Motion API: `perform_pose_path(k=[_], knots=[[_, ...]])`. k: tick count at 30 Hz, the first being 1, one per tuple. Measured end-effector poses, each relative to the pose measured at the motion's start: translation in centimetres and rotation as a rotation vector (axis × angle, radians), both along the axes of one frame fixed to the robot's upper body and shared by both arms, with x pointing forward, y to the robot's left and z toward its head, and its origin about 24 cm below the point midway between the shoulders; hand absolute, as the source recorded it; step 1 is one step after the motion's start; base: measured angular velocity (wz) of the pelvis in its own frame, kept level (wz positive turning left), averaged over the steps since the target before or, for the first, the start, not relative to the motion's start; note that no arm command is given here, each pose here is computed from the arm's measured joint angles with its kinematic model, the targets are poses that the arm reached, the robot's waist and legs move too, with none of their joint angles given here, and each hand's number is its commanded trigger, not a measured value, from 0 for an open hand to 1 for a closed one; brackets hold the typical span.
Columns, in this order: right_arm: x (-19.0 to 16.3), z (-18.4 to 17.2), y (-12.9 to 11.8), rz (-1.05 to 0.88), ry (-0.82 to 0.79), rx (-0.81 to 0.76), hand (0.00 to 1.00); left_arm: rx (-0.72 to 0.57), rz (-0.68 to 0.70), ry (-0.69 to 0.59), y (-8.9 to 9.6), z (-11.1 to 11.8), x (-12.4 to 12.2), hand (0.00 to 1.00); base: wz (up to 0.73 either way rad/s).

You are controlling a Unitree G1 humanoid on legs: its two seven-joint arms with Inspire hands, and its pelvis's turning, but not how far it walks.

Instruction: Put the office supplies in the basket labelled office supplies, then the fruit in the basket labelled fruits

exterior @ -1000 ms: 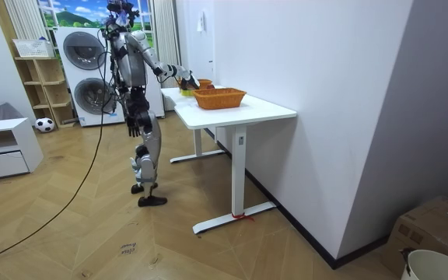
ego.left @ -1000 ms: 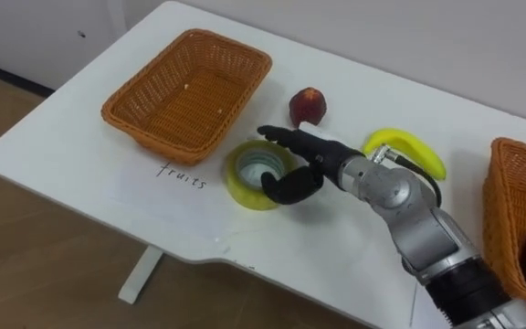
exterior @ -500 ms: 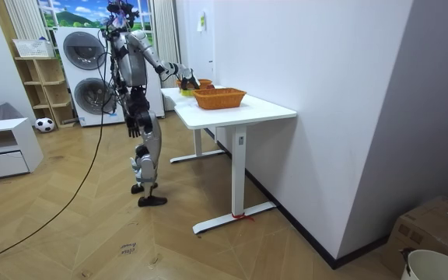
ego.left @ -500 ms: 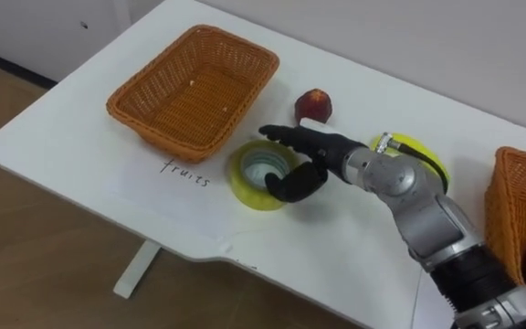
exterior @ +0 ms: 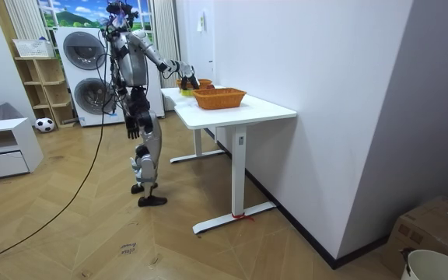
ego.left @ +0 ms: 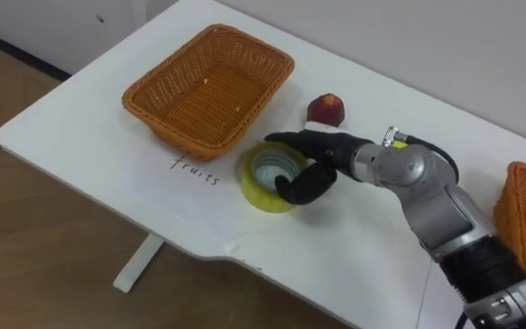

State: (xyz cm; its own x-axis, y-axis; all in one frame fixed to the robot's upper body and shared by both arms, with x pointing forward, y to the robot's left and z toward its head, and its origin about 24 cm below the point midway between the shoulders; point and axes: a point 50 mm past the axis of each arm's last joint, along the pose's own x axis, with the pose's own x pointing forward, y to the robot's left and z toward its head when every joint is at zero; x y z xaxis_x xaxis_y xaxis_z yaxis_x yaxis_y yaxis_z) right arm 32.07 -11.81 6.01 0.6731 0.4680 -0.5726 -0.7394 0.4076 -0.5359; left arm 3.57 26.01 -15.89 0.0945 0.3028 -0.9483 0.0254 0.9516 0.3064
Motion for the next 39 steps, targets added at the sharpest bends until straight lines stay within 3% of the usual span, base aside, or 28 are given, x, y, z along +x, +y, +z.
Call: perform_pose_path(k=[9,11,26,39], knots=[[0.5,0.2,-0.1,0.003,0.037,-0.015,0.00,0.028,-0.018,0.002,0.3,0.1,0.6,0.00,0.00],[0.5,0.2,0.0,0.008,0.041,-0.016,1.00,0.028,-0.017,0.004,0.3,0.1,0.6,0.00,0.00],[1.5,0.6,-1.2,-0.004,0.012,-0.178,1.00,0.043,-0.021,-0.013,1.0,0.4,1.6,0.00,0.01],[1.3,0.4,-1.6,0.005,0.053,-0.218,1.00,0.050,-0.004,-0.017,1.5,0.5,1.8,0.00,0.00]])
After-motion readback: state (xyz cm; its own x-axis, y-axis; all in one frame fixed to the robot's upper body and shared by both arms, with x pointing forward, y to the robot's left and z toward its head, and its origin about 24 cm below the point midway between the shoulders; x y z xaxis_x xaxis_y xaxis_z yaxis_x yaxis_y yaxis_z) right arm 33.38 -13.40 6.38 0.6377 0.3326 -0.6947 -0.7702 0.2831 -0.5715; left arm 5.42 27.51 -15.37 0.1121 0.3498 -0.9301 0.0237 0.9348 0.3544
